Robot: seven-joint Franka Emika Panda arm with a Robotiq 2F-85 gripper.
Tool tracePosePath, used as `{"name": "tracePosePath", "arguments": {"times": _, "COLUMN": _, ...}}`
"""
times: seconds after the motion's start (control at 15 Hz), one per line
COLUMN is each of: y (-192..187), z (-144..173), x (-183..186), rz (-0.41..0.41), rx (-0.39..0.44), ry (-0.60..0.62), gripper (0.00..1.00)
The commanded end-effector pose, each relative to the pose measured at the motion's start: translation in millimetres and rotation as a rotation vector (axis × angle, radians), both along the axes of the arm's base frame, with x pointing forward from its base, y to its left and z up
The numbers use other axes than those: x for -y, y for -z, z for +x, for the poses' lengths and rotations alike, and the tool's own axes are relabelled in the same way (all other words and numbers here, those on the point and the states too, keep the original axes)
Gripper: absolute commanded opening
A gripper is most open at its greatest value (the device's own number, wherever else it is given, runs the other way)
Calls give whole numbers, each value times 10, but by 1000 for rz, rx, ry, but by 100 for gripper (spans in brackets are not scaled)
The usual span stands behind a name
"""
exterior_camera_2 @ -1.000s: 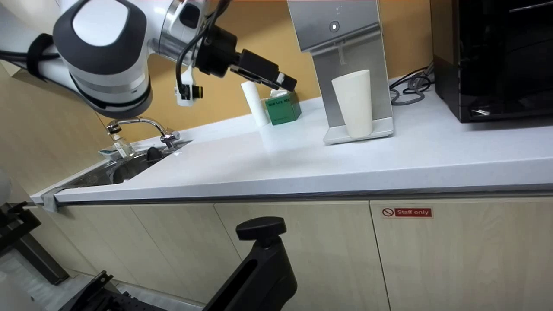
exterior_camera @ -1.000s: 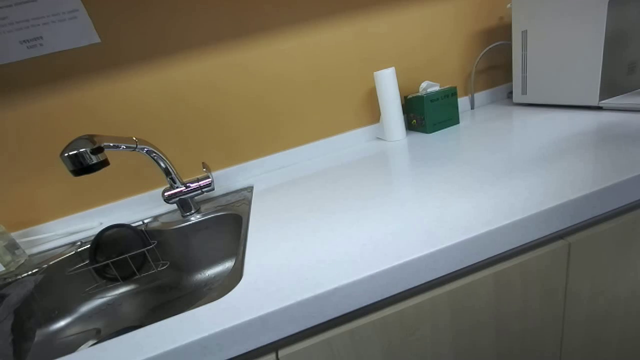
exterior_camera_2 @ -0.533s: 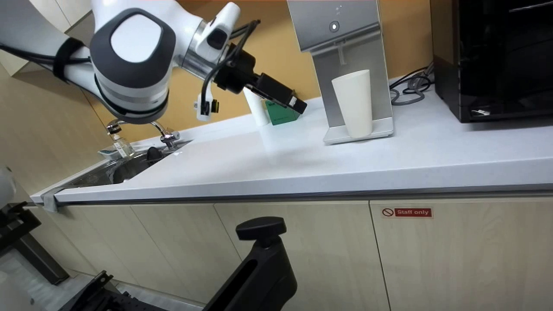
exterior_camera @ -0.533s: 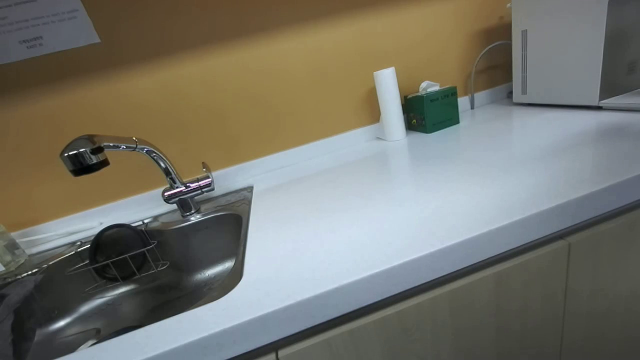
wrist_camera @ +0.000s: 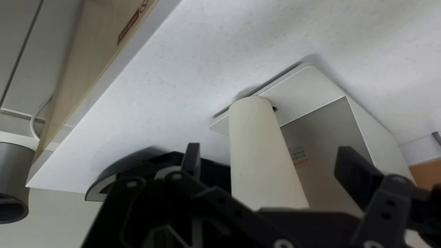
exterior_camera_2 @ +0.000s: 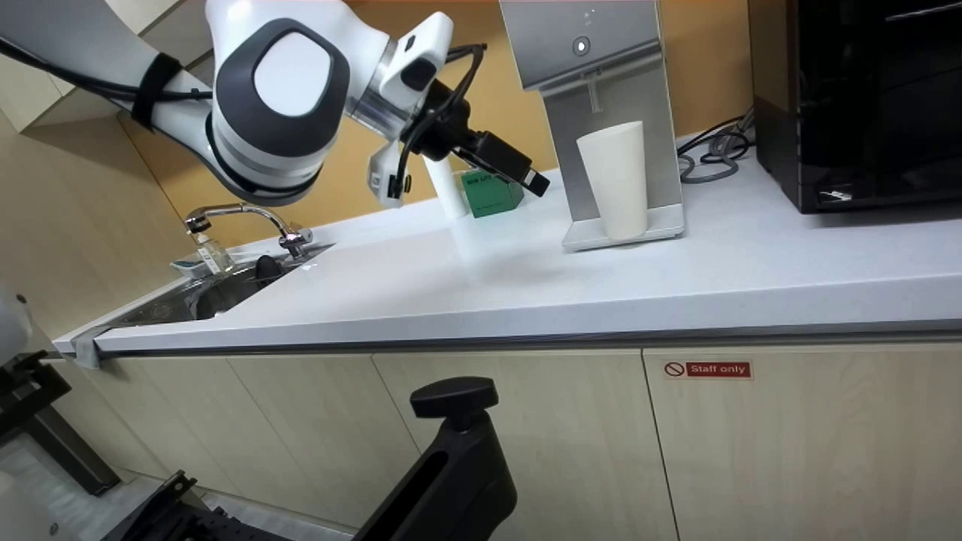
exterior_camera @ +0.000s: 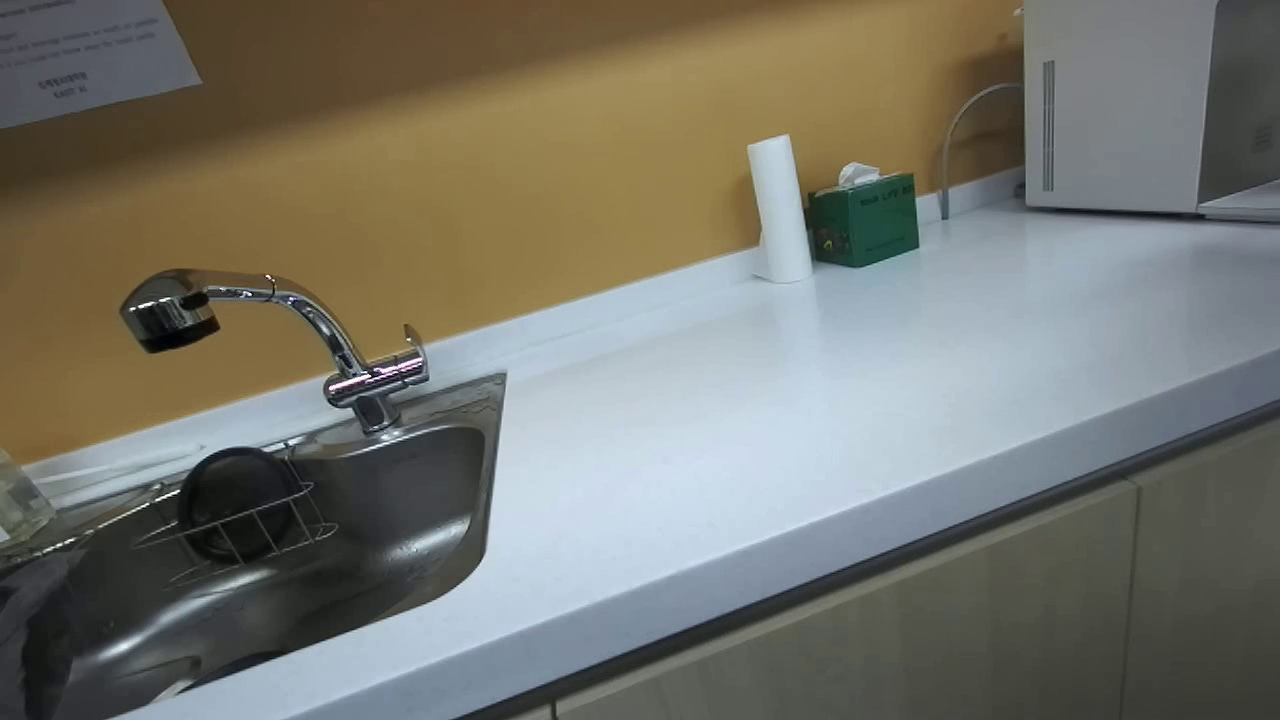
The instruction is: Pick up the white cup from the coffee maker and put it on the white kitchen countertop
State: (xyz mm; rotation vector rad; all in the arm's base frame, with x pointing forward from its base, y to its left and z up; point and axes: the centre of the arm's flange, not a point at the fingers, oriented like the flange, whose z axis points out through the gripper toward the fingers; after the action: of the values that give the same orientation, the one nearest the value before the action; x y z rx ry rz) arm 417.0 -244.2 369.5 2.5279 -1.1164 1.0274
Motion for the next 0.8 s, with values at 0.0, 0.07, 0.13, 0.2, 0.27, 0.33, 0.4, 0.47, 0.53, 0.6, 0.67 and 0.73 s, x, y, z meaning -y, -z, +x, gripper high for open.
{"name": "tracePosePath", "arguments": {"times": 0.0, "y": 18, "z": 15, "x": -3, "rz": -15, "rx": 5, "ry": 9, "gripper": 100}}
{"name": "tracePosePath", "arguments": {"times": 0.07, "y": 39, "z": 50, "x": 34, "rz": -19, "rx": 17, "ry": 28, "gripper": 100}}
{"name": "tracePosePath", "arguments": {"times": 0.13, "y": 71, "z": 103, "x": 105, "rz": -23, "rx": 32, "ry": 42, "gripper": 100}}
{"name": "tracePosePath", "arguments": {"times": 0.2, "y": 91, "z": 141, "x": 165, "rz": -32, "rx": 32, "ry": 51, "gripper": 100}}
{"name": "tracePosePath", "arguments": {"times": 0.27, "y": 125, "z": 180, "x": 229, "rz": -41, "rx": 32, "ry": 45, "gripper": 100}}
{"name": "tracePosePath", "arguments": {"times": 0.33, "y": 132, "z": 185, "x": 267, "rz": -46, "rx": 32, "ry": 48, "gripper": 100}}
{"name": "tracePosePath", "arguments": {"times": 0.4, "y": 160, "z": 199, "x": 301, "rz": -37, "rx": 24, "ry": 43, "gripper": 100}}
{"name": "tracePosePath", "arguments": {"times": 0.47, "y": 183, "z": 204, "x": 319, "rz": -33, "rx": 15, "ry": 38, "gripper": 100}}
{"name": "tracePosePath", "arguments": {"times": 0.53, "y": 213, "z": 216, "x": 330, "rz": -32, "rx": 13, "ry": 25, "gripper": 100}}
{"name": "tracePosePath", "arguments": {"times": 0.6, "y": 239, "z": 228, "x": 334, "rz": -28, "rx": 11, "ry": 10, "gripper": 100}}
{"name": "tracePosePath", "arguments": {"times": 0.67, "y": 271, "z": 251, "x": 340, "rz": -26, "rx": 9, "ry": -14, "gripper": 100}}
{"name": "tracePosePath", "arguments": {"times": 0.73, "y": 304, "z": 284, "x": 338, "rz": -34, "rx": 18, "ry": -46, "gripper": 100}}
